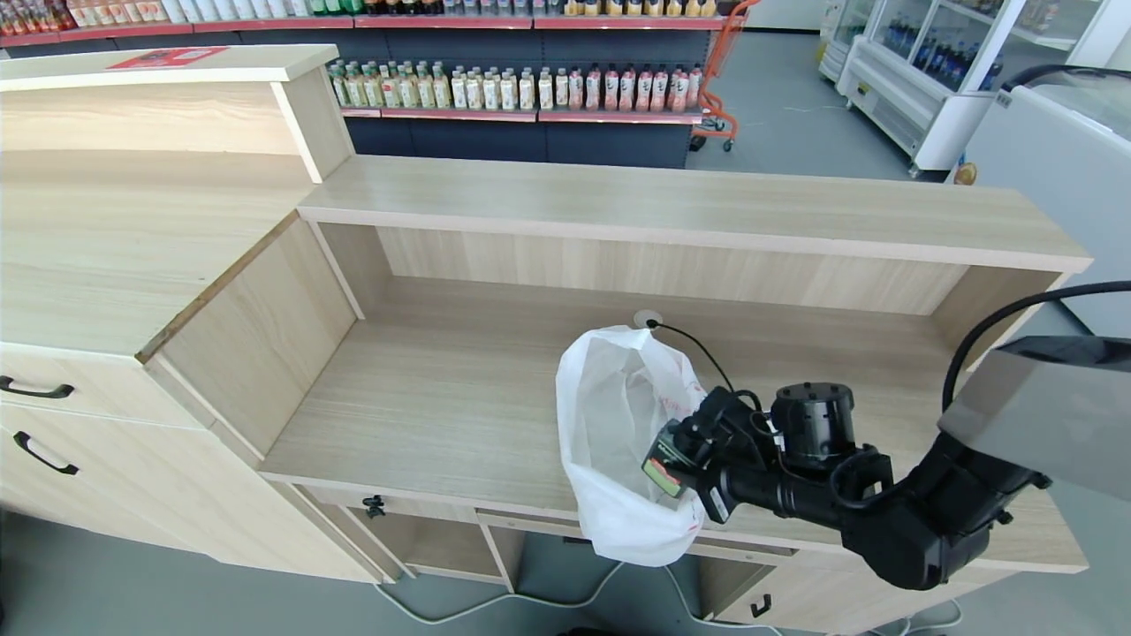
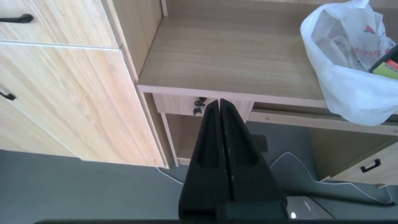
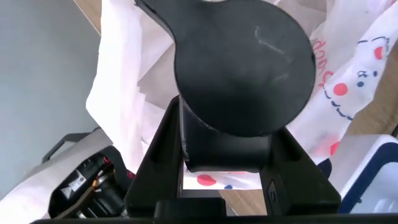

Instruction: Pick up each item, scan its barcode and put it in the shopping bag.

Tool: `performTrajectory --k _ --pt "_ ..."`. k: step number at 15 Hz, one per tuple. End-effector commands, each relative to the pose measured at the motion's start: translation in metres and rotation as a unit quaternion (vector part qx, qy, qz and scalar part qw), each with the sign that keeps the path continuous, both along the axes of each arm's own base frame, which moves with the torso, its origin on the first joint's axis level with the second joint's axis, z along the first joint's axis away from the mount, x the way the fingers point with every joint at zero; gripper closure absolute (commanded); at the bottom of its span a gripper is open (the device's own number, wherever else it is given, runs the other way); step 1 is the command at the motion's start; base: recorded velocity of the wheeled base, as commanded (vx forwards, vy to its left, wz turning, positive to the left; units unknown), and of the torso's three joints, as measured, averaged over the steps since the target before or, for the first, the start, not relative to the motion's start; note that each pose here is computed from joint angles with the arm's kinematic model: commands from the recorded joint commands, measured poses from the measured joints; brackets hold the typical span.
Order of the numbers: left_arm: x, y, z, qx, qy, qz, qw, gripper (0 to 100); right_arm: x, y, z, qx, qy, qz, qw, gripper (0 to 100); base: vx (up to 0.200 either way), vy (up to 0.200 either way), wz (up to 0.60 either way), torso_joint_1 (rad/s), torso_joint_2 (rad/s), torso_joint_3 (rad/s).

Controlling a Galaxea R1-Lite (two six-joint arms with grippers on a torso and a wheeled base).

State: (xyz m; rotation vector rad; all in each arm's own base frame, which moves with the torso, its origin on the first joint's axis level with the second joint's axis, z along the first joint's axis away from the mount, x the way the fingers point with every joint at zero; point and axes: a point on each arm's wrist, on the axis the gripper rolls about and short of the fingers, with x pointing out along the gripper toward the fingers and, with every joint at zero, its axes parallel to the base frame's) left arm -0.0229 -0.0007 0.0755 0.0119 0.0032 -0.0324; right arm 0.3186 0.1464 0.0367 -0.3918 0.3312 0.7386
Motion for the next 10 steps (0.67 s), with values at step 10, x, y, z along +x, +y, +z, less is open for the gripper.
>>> performTrajectory --k 10 --pt "0.000 0.000 0.000 0.000 0.000 0.000 1.0000 100 0.028 0.010 -0.033 -0.036 -0.005 -0.025 0.999 100 0.000 0.000 0.00 0.000 0.00 0.000"
